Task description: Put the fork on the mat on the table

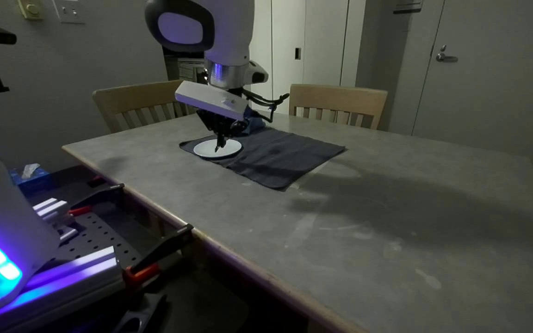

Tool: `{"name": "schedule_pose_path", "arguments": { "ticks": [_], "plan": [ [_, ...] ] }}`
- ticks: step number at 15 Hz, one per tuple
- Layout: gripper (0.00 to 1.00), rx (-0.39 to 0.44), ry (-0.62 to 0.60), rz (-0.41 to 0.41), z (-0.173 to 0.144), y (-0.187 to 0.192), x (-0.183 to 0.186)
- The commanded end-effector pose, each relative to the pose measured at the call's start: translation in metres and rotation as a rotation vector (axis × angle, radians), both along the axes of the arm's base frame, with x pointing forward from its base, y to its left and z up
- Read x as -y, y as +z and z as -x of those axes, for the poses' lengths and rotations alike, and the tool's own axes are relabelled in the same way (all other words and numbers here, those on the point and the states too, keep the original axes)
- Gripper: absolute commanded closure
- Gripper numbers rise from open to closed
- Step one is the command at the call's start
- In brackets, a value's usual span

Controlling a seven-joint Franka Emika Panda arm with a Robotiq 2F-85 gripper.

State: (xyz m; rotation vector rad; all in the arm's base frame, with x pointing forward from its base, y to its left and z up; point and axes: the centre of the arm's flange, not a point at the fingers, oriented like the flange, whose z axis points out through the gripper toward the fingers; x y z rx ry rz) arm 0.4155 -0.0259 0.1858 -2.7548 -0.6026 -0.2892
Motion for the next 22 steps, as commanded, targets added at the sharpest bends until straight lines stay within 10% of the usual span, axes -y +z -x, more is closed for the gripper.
{"name": "schedule_pose_path", "arguments": {
  "ticks": [1,10,22],
  "plan": [
    [0.99,0.013,-0.017,-0.076,0.024,0.002,0.028],
    [0.99,0.024,0.027,-0.292,0.031,-0.020,0.072],
    [0.99,0.076,-0.154,-0.280,-0.028,-0.041,0.067]
  ]
}}
